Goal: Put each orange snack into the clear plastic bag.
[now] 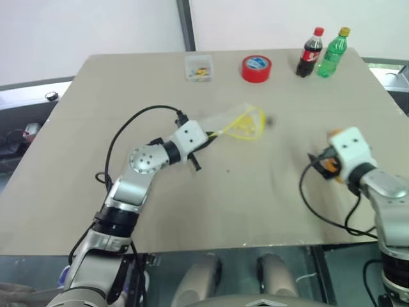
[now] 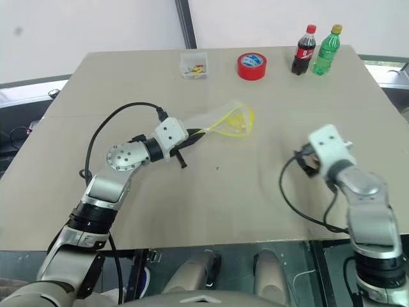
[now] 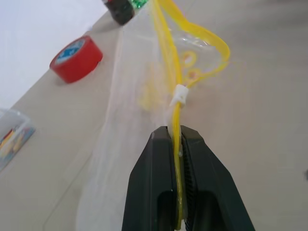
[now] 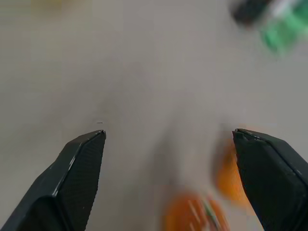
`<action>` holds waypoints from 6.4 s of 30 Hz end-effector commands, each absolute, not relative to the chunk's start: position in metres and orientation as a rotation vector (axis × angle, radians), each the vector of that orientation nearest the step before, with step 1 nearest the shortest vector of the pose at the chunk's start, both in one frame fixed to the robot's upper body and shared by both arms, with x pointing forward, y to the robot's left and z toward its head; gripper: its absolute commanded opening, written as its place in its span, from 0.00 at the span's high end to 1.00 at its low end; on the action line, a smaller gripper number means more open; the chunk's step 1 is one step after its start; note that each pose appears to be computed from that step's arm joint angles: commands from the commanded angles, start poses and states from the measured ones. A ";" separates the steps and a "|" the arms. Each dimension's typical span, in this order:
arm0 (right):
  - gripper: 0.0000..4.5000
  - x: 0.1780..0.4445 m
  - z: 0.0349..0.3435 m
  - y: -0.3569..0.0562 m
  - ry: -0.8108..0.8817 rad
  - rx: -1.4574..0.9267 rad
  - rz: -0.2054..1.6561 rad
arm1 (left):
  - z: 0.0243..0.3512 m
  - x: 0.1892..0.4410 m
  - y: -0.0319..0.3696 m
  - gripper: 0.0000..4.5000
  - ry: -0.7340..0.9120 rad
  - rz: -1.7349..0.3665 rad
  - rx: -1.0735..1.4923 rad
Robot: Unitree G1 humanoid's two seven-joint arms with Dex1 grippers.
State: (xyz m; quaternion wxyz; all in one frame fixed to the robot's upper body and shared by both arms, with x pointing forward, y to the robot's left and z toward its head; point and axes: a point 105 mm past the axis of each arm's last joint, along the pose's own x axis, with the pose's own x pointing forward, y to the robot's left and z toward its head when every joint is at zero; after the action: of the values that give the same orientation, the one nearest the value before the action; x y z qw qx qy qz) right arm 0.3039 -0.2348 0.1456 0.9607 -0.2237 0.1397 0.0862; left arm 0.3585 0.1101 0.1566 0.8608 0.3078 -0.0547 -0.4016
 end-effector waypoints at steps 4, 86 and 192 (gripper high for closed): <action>0.03 0.292 0.126 -0.266 0.361 -0.298 0.061 | 0.167 0.356 0.101 1.00 -0.181 -0.870 0.643; 0.00 0.401 0.180 -0.054 -0.124 -0.457 0.656 | 0.222 0.353 0.079 1.00 -0.426 -0.705 0.868; 0.91 0.322 0.154 -0.096 0.121 -0.060 0.646 | 0.170 0.338 0.088 1.00 -0.203 -0.778 0.769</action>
State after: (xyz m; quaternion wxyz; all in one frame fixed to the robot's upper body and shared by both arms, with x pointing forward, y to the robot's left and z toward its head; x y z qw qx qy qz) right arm 0.3150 -0.0953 0.1507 0.9390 -0.0178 0.0707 0.3362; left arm 0.3436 0.0948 0.1519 0.8553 0.3632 -0.0576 -0.3649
